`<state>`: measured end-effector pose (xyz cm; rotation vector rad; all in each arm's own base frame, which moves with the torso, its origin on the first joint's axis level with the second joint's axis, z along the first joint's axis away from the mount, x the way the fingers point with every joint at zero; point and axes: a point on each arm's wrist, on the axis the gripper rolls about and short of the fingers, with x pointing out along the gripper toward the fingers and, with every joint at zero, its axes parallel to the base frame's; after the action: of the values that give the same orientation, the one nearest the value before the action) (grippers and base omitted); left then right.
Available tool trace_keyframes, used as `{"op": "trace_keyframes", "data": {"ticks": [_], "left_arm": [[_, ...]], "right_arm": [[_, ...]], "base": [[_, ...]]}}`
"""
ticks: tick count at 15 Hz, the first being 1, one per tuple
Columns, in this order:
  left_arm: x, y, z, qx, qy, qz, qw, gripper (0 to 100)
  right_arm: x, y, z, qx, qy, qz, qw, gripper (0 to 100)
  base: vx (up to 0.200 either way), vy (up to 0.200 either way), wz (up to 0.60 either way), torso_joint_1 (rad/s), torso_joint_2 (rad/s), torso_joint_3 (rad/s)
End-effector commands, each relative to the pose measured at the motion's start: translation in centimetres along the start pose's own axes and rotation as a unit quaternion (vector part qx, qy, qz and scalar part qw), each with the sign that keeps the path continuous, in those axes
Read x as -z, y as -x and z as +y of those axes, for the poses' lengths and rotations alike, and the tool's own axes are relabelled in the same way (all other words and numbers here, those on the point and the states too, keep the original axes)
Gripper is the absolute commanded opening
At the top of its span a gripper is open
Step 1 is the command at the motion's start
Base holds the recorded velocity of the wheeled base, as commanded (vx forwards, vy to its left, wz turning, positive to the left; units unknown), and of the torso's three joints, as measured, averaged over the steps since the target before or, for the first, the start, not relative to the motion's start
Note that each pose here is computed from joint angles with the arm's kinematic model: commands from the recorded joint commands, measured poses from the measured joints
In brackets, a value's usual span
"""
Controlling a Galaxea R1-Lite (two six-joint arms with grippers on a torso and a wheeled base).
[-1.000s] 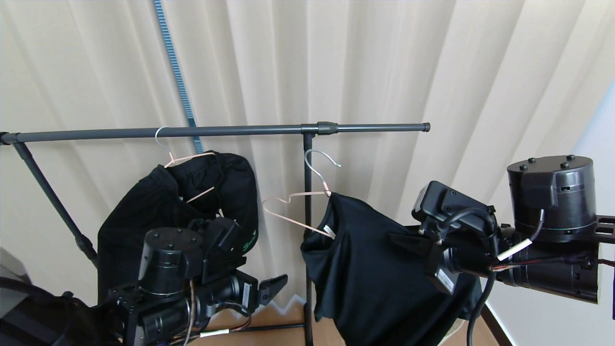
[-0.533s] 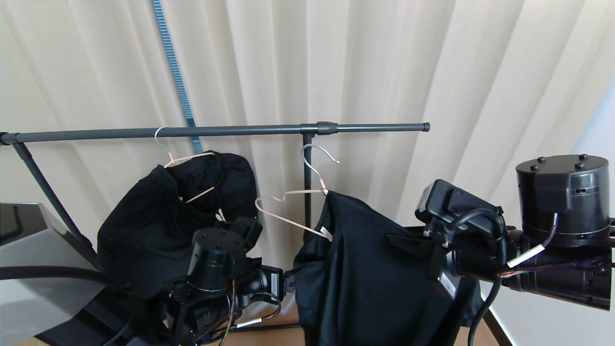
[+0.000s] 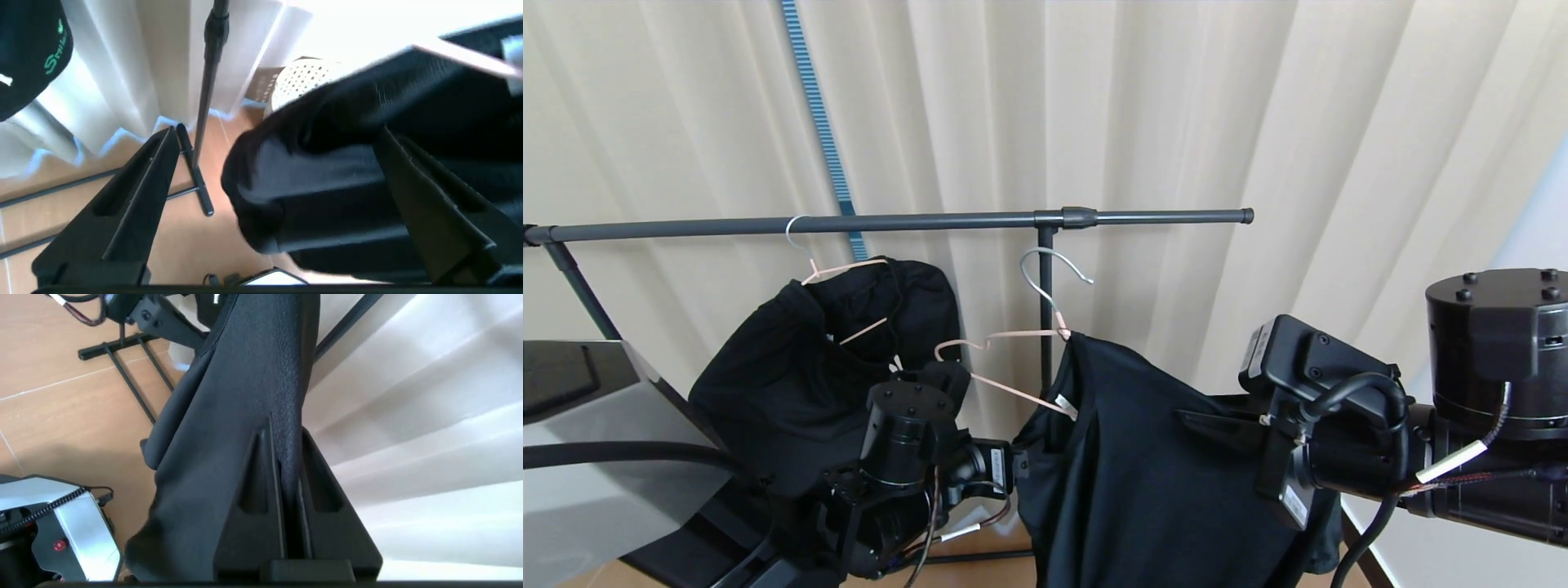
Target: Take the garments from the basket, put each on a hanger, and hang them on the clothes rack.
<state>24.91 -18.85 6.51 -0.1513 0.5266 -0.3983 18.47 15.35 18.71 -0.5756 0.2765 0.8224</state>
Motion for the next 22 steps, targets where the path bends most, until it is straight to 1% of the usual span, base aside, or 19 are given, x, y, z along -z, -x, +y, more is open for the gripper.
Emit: {"op": "trace_keyframes", "data": {"ticks": [1,3,5,6,10,11,13,14,16,21,22], "left_arm": [[0.3,-0.2,0.0,-0.002,-0.002,0.005,1.0000,100],[0.9,-0.7,-0.2,-0.006,-0.006,0.014,0.9999,100],[1.1,-1.0,-0.1,-0.014,-0.008,0.015,0.9998,100],[1.2,-1.0,-0.1,-0.015,-0.008,0.016,0.9997,0],[1.1,-0.8,-0.1,-0.014,-0.009,0.014,0.9998,0],[0.8,-0.7,-0.1,-0.014,-0.008,0.009,0.9998,0],[0.2,-0.4,0.2,-0.016,-0.005,-0.001,0.9999,0],[-0.5,-0.4,1.0,-0.027,-0.005,-0.011,0.9996,0],[-1.3,-0.2,2.0,-0.041,-0.005,-0.023,0.9989,0],[-2.9,-0.5,4.2,-0.070,0.005,-0.047,0.9964,0],[-3.0,-0.5,4.5,-0.075,0.003,-0.048,0.9960,0]], "right_arm": [[-0.1,0.2,0.0,0.000,0.001,-0.003,1.0000,0],[-0.1,0.2,0.0,0.000,0.001,-0.003,1.0000,0],[-0.2,0.5,0.0,0.003,0.001,-0.008,1.0000,0],[-0.2,0.5,0.0,0.003,0.001,-0.008,1.0000,0],[-0.3,0.5,-0.2,0.006,0.000,-0.009,0.9999,0],[-0.1,0.3,-0.9,0.018,-0.006,-0.004,0.9998,0],[0.1,0.3,-1.5,0.028,-0.012,-0.001,0.9995,0],[0.2,0.3,-2.0,0.037,-0.017,0.002,0.9992,0],[0.4,0.1,-2.4,0.037,-0.021,0.003,0.9991,0],[0.5,0.0,-2.5,0.036,-0.022,0.005,0.9991,0],[0.5,0.0,-2.5,0.036,-0.022,0.005,0.9991,0]], "base": [[0.000,0.000,0.00,0.000,0.00,0.000],[0.000,0.000,0.00,0.000,0.00,0.000],[0.000,0.000,0.00,0.000,0.00,0.000],[0.000,0.000,0.00,0.000,0.00,0.000],[0.000,0.000,0.00,0.000,0.00,0.000],[0.000,0.000,0.00,0.000,0.00,0.000],[0.000,0.000,0.00,0.000,0.00,0.000],[0.000,0.000,0.00,0.000,0.00,0.000],[0.000,0.000,0.00,0.000,0.00,0.000],[0.000,0.000,0.00,0.000,0.00,0.000],[0.000,0.000,0.00,0.000,0.00,0.000]]}}
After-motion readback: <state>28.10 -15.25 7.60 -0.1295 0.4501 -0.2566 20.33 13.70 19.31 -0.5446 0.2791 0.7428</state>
